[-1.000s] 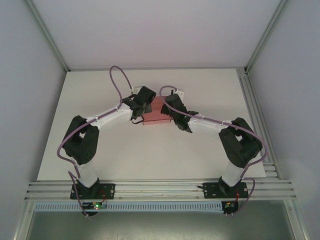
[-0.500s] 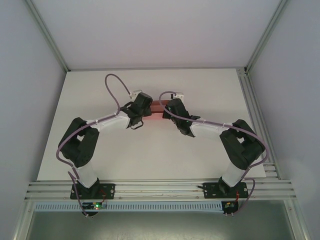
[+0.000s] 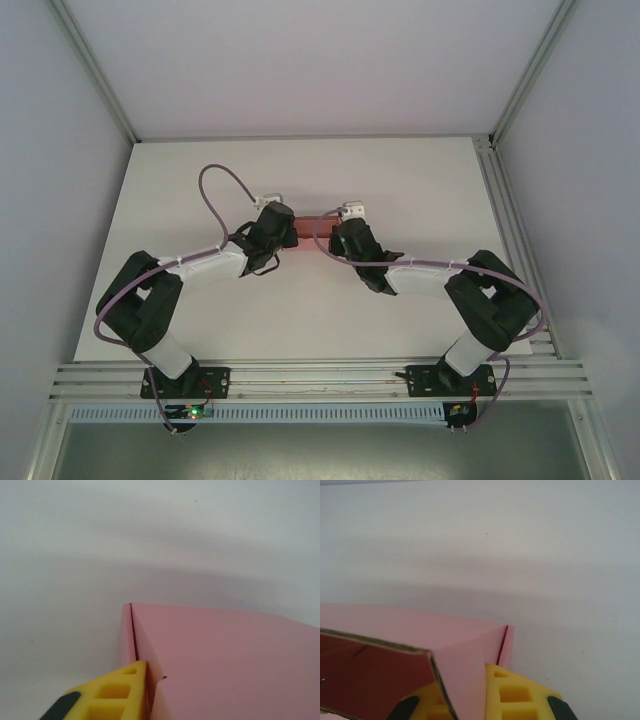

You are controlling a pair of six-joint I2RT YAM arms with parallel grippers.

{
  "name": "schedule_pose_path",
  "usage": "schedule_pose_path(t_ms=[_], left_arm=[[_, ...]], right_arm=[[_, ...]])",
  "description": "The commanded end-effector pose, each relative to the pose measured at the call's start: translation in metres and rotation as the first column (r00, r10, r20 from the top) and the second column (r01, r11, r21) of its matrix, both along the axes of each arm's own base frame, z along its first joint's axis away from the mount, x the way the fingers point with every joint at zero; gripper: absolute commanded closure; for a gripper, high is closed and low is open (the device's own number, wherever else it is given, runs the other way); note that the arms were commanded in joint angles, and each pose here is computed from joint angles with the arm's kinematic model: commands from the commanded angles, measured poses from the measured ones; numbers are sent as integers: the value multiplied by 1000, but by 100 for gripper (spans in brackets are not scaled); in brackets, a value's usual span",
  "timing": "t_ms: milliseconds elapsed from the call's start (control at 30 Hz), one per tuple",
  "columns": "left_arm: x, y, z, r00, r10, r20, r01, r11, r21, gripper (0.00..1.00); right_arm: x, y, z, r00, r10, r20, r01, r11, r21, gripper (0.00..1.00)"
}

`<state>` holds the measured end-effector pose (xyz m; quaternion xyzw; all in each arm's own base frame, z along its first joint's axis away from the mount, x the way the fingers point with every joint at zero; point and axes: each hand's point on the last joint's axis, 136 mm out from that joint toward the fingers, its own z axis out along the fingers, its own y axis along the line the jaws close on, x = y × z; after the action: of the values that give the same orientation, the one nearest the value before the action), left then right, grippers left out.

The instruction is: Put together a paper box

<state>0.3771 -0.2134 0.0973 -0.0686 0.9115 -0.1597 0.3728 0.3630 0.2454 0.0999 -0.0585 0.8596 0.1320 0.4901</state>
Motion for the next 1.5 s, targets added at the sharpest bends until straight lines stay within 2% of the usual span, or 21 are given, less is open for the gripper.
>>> schedule_pose_path(t_ms=[0,67,167,300,467,667,767,900,1033,1233,1367,1467], left_arm=[[-32,-11,-17,988,-96,-118,97,995,-1,73],[-37,-11,-14,986,-105,-126,106,994,3,70],[-48,-7,-8,982,-122,-144,129,991,43,57],[-62,2,12,984,-118,-136,125,991,43,25],[-76,10,46,990,-86,-113,83,996,-30,0],[-77,36,75,987,92,-134,-104,991,-86,0],[-65,49,70,966,181,-184,-212,963,-165,0],[-52,44,47,948,185,-259,-260,919,-295,0],[-37,36,33,954,166,-250,-258,879,-402,0],[-32,44,18,955,191,-225,-263,899,-351,0],[-34,46,-7,949,186,-253,-260,917,-301,8],[-38,37,-28,948,137,-286,-229,920,-319,20]], right_arm=[[-23,-11,-41,994,53,-91,-63,991,-120,100],[-27,-12,-47,993,60,-100,-73,989,-127,100],[-34,-11,-49,991,75,-109,-88,989,-121,100],[-42,-11,-45,994,74,-83,-87,984,-158,100],[-51,-18,-48,994,89,-63,-100,974,-202,100],[-61,-19,-48,988,157,7,-151,962,-225,100],[-65,-15,-46,981,191,28,-177,949,-259,100],[-73,-6,-54,966,255,37,-234,928,-289,100],[-79,3,-56,950,308,53,-277,908,-316,100],[-92,8,-60,920,389,53,-349,872,-344,99],[-95,10,-56,907,412,81,-365,870,-332,95],[-94,10,-55,913,401,72,-359,876,-322,94]])
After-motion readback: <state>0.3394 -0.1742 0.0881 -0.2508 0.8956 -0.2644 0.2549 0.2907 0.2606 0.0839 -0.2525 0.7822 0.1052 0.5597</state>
